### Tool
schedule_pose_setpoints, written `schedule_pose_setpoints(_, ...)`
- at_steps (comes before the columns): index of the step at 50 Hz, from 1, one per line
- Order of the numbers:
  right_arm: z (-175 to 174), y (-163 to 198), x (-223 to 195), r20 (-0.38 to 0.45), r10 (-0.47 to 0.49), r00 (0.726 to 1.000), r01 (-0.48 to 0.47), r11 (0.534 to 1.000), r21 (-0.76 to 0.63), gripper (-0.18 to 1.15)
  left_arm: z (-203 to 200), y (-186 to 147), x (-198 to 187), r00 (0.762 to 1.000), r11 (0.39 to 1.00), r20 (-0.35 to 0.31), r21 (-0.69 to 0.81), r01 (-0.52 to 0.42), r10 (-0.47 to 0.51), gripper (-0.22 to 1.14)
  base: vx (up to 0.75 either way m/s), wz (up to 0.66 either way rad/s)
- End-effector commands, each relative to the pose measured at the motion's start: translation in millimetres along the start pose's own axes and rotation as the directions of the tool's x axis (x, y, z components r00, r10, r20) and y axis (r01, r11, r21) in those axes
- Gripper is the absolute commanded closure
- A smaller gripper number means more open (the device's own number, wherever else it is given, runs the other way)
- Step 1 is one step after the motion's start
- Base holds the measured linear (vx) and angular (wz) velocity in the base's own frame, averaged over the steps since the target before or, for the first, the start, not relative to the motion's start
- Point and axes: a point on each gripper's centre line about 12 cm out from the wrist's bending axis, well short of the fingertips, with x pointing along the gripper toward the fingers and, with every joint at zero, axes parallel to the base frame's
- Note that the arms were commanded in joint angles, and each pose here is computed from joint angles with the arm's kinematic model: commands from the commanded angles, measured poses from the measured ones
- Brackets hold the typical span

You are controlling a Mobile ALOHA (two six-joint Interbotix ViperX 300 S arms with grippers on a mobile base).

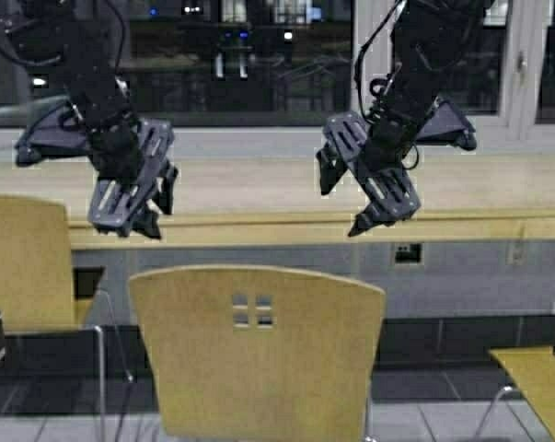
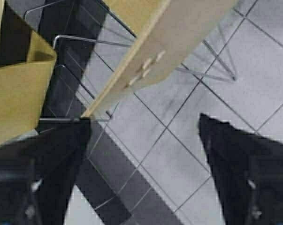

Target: Push the chairs under the table

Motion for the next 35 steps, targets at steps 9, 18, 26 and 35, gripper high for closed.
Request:
schedule_pose_setpoints(9,-2.0,1.5,5.0,0.006,0.005,1.0,-0.005,1.0,0.013,-0.03,-3.9,-9.5,9.8,1.0,1.0,-0.014,0.019,0.009,-0.009,0.11,0.12,0.07)
schedule_pose_setpoints(18,-5.5,-9.6,15.0,-0.004,-0.031,1.0,0.031,0.999,0.023,-0.03,-8.0,-7.2,19.3,0.999,1.0,-0.032,0.017,-0.016,0.017,0.04,0.09,0.04)
schedule_pose_setpoints(26,-8.3,-12.5,24.9,-0.015,-0.05,0.999,0.05,0.998,0.037,-0.03,-10.6,-4.4,31.7,0.999,0.999,-0.032,0.004,-0.035,0.036,0.03,0.06,0.0)
schedule_pose_setpoints(35,-9.2,-9.7,35.3,-0.016,-0.051,0.999,0.052,0.997,0.051,-0.03,-9.6,-4.4,43.5,0.999,0.999,-0.025,-0.019,-0.046,0.045,0.03,0.05,-0.06)
